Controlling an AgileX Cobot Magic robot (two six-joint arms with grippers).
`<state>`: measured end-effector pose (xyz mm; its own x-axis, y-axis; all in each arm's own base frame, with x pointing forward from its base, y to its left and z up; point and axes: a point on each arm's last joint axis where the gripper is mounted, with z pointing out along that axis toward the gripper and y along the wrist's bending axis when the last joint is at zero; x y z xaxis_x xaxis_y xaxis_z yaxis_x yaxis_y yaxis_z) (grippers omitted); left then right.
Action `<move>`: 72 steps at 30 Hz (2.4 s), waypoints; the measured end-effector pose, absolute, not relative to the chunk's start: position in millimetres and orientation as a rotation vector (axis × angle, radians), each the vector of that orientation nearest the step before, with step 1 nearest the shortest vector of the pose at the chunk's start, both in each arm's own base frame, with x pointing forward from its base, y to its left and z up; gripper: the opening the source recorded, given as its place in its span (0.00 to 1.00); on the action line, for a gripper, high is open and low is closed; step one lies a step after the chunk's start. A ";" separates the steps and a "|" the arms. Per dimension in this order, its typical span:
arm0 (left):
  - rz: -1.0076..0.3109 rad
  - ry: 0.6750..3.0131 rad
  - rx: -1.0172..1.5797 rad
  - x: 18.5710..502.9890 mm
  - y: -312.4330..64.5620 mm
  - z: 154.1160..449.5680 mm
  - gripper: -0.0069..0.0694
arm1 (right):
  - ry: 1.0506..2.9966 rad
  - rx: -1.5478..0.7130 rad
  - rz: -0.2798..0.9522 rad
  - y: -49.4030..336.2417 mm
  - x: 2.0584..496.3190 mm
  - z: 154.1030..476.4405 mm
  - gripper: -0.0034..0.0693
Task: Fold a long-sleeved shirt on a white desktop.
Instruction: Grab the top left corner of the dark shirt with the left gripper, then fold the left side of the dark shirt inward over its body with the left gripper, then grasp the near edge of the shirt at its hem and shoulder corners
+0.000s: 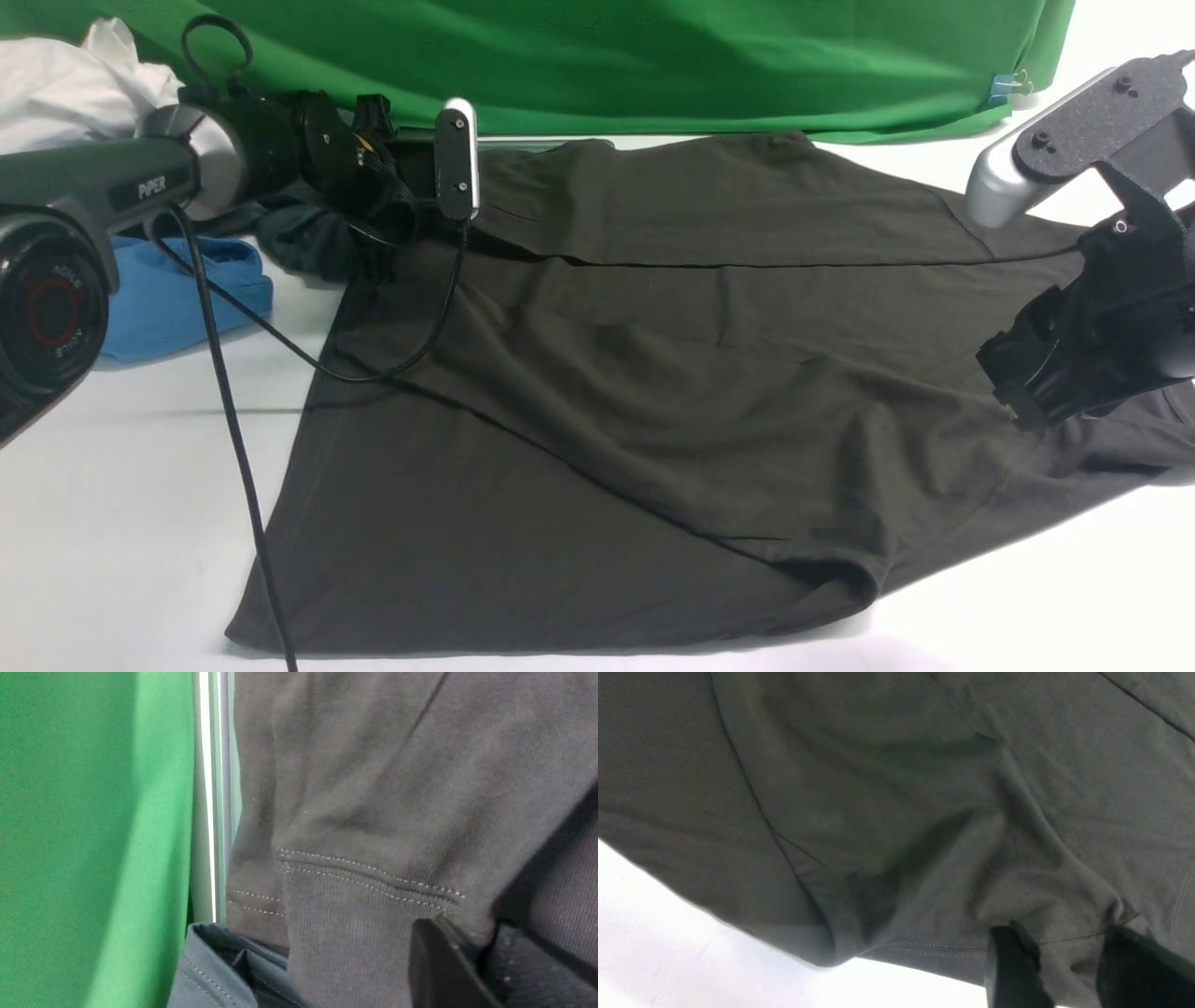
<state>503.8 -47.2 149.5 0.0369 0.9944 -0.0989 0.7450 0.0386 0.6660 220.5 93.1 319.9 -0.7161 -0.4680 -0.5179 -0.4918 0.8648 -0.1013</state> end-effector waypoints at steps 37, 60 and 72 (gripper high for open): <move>0.420 1.994 2.065 380.1 -55.8 193.1 0.25 | 2.451 -0.713 0.089 96.2 222.2 320.8 0.44; 0.223 2.141 1.099 295.3 -83.2 336.2 0.13 | 2.597 -0.459 0.104 98.8 290.8 292.5 0.68; 0.009 2.370 1.511 205.5 -88.9 225.9 0.18 | 2.694 -0.555 0.051 102.6 334.4 277.4 0.65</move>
